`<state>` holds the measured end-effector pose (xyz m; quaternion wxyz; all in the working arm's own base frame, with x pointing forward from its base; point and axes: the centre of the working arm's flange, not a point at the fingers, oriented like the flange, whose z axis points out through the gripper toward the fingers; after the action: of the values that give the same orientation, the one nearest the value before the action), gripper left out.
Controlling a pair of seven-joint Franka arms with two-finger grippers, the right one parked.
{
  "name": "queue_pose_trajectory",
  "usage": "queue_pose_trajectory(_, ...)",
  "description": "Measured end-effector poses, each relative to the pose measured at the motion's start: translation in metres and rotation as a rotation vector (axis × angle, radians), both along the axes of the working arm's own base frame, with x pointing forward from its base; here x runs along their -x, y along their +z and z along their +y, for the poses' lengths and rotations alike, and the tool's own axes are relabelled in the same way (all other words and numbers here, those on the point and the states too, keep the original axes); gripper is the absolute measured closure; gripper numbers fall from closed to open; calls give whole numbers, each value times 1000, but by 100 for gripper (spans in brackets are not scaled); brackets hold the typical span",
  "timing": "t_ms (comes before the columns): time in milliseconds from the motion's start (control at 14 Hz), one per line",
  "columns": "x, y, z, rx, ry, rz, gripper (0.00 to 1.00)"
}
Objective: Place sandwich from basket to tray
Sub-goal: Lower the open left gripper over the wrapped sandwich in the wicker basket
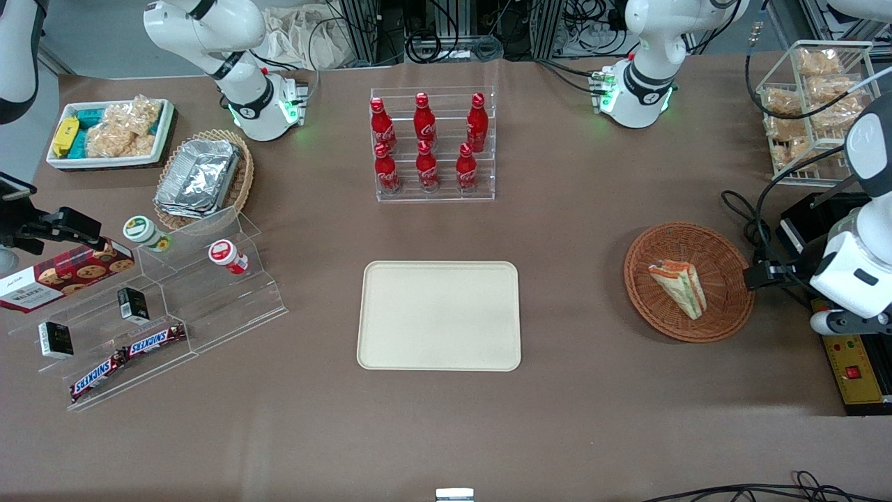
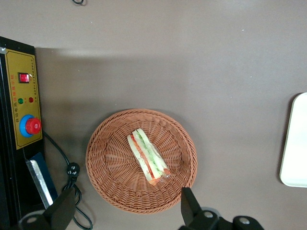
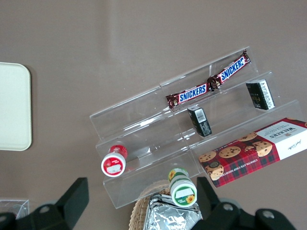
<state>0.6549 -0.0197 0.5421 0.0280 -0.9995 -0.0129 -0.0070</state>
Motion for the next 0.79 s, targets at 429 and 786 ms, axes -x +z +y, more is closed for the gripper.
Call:
queue_pose_trajectory(429, 1, -16, 0, -1, -2, 40, 1)
queue_pose_trajectory(786, 10, -110, -1, -6, 32, 141, 1)
